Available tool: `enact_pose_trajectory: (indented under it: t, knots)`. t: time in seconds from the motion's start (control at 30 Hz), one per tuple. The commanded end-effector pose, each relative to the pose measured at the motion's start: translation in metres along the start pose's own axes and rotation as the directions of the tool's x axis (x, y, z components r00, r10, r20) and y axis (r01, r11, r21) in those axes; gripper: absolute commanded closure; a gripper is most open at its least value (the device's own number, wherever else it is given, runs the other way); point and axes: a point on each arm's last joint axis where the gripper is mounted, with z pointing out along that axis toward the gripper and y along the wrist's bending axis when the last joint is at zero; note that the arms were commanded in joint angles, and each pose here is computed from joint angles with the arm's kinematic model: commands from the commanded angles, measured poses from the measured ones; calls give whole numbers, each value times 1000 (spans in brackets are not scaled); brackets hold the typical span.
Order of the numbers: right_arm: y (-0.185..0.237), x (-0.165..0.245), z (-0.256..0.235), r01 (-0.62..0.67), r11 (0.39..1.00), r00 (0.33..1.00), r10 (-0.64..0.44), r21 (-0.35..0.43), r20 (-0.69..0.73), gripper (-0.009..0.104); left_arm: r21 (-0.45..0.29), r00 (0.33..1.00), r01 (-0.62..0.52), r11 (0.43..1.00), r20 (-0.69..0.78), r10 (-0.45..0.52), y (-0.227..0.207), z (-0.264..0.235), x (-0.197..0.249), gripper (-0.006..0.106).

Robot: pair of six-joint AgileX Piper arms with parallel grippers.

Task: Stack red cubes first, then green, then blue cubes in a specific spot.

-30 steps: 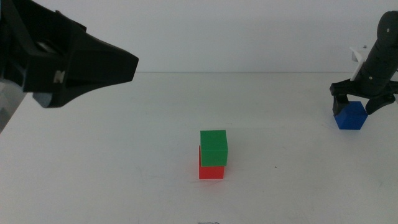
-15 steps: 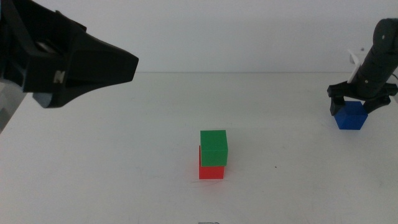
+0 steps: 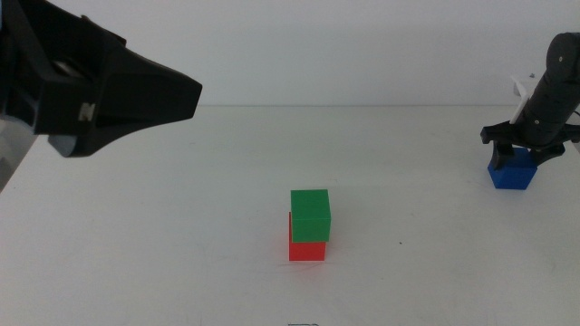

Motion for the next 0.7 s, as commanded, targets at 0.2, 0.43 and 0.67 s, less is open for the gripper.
enact_pose_trajectory:
  t: [0.2,0.43,0.67]
  knots:
    - [2,6,-105,-36,999,986,38,-16,160,96,-3,995,7,1000,104,-7,-2,-10,-11,8]
    - [39,67,-145,-33,999,980,36,-20,198,96,-3,995,7,1000,104,-7,-2,-10,-11,8]
    - [87,114,-191,-86,996,965,84,-2,247,96,-3,995,7,1000,104,-7,-2,-10,-11,8]
